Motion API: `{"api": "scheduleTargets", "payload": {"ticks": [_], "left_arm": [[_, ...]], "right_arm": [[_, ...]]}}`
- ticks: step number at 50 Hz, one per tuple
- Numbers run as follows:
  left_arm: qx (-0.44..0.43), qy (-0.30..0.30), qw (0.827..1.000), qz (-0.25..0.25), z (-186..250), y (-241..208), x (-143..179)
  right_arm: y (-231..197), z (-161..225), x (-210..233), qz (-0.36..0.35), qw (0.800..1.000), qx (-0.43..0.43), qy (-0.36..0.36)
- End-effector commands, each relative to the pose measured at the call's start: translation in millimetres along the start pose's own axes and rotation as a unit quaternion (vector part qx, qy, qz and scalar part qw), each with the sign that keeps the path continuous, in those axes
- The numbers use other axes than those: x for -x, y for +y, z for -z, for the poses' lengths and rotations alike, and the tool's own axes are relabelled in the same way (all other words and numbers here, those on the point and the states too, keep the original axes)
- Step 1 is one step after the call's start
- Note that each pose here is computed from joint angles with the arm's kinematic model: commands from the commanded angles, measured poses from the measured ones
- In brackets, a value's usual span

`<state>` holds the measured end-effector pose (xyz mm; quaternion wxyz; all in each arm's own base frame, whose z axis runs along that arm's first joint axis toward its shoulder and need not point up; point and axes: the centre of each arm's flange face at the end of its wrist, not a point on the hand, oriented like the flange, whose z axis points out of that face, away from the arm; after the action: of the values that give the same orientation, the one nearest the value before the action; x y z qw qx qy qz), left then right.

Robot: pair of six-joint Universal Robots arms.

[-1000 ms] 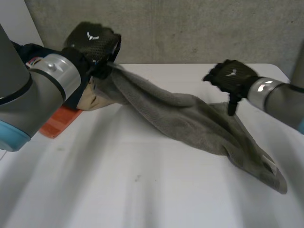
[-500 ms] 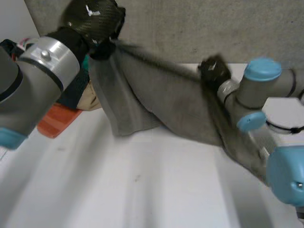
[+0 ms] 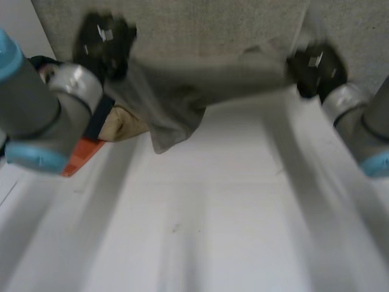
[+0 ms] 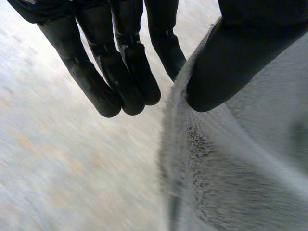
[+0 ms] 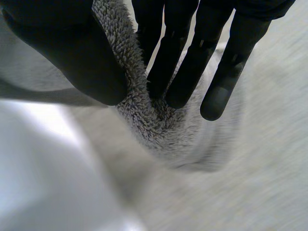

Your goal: Fold the laundry.

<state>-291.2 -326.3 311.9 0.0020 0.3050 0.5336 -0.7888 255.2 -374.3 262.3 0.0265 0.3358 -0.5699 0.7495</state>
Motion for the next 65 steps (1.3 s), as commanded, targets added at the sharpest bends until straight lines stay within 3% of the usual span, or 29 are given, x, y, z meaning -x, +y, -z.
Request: {"api": "scheduleTargets", "payload": {"ticks": [1,6,12,22,35,43,53,60,65], "left_arm": [[0.087,0.077,0.993,0.013,51,63,-46],[0.096,0.102,0.99,0.009,67,79,-61],[0.102,0.101,0.99,0.008,73,78,-58],[0.125,0.111,0.986,0.015,82,80,-59],[0.124,0.111,0.986,0.015,84,74,-55],[0.12,0.109,0.987,0.014,84,71,-53],[0.122,0.098,0.988,0.013,80,74,-47],[0.119,0.09,0.989,0.011,76,73,-40],[0.128,0.094,0.987,0.01,77,73,-39]], "right_arm": [[67,43,61,-0.027,0.985,0.139,-0.101],[77,50,64,-0.024,0.977,0.177,-0.117],[59,50,49,-0.005,0.975,0.185,-0.121],[46,30,33,0.164,0.954,0.174,-0.183],[117,-31,32,0.214,0.947,0.172,-0.165],[150,-36,40,0.199,0.944,0.189,-0.184],[153,-38,40,0.133,0.957,0.174,-0.192],[148,-32,4,0.096,0.962,0.205,-0.153],[141,-6,-15,0.081,0.951,0.25,-0.161]]}}
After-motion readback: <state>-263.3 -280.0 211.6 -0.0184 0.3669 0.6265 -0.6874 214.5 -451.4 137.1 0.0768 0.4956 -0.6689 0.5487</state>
